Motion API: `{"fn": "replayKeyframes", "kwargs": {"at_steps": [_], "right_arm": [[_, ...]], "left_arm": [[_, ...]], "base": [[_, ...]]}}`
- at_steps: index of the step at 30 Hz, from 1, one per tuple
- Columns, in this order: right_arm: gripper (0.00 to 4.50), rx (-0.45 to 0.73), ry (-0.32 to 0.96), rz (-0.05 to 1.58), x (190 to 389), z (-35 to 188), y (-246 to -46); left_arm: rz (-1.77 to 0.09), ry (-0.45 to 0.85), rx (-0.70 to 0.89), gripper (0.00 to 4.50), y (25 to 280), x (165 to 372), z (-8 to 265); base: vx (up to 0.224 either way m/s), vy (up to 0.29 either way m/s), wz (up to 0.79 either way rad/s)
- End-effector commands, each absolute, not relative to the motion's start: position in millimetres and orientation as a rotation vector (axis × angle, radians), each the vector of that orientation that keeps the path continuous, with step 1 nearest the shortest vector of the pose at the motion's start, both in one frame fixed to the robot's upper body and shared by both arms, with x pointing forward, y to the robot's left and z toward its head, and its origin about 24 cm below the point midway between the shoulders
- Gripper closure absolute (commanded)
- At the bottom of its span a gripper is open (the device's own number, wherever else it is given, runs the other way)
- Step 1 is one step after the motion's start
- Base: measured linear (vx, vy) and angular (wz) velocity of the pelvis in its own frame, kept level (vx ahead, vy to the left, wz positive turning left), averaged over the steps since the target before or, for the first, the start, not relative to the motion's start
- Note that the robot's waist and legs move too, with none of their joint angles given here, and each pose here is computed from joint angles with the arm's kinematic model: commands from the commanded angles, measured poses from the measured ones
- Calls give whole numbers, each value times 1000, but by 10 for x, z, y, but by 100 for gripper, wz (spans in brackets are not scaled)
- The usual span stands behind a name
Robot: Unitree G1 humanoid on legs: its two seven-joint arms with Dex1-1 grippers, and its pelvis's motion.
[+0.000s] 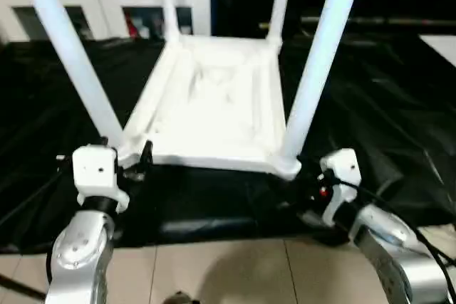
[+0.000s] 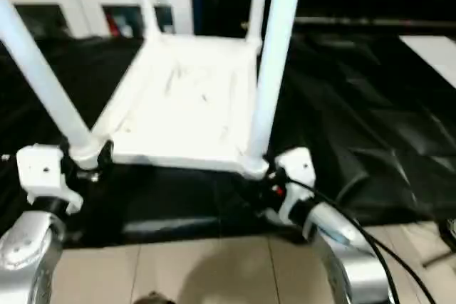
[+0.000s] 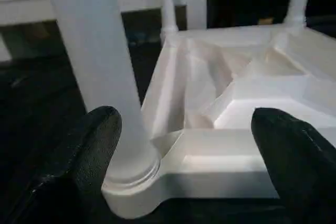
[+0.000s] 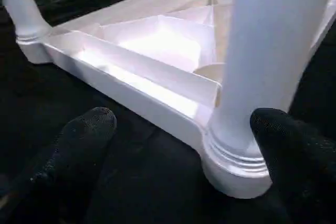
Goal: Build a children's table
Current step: Rotate leg to tighten, then flip table
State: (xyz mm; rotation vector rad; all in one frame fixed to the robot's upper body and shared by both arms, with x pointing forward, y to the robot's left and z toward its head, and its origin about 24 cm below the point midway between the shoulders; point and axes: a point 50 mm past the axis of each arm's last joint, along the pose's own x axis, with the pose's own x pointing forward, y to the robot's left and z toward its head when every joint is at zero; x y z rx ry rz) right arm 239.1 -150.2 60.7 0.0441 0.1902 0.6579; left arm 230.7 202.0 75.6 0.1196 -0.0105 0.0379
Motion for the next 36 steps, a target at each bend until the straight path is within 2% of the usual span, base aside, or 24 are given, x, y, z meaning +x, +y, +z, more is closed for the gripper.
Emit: {"fn": "replayKeyframes", "kwargs": {"at_steps": [1,5,9,12,20,25,26,31,32,36], "right_arm": [[1,63,157,695,2405,673,-1474],[1,66,165,789,2364,676,-1424],[1,75,161,809,2371,679,-1412],[1,72,138,803,2466,706,-1372],[1,62,132,813,2622,713,-1280],[1,51,136,817,2652,683,-1237],[0,50,135,813,2670,667,-1211],[0,46,122,792,2724,648,-1159],[0,52,114,782,2745,654,-1144],[0,82,118,770,2754,633,-1128]], "left_arm": [[95,-10,123,0,2073,2320,778],[174,-4,116,0,2166,2385,812],[234,22,109,0,2233,2418,799],[217,30,10,0,2273,2624,797],[186,94,-70,0,2360,3025,697],[174,98,-85,0,2363,3129,690],[185,101,-88,29,2373,3172,687],[204,97,-103,55,2378,3251,687],[233,101,-96,78,2383,3252,685],[278,61,-108,104,2358,3196,697]], "base": [[0,0,0],[0,0,0],[0,0,0],[0,0,0],[0,0,0],[0,0,0],[0,0,0],[0,0,0],[0,0,0],[0,0,0]]}}
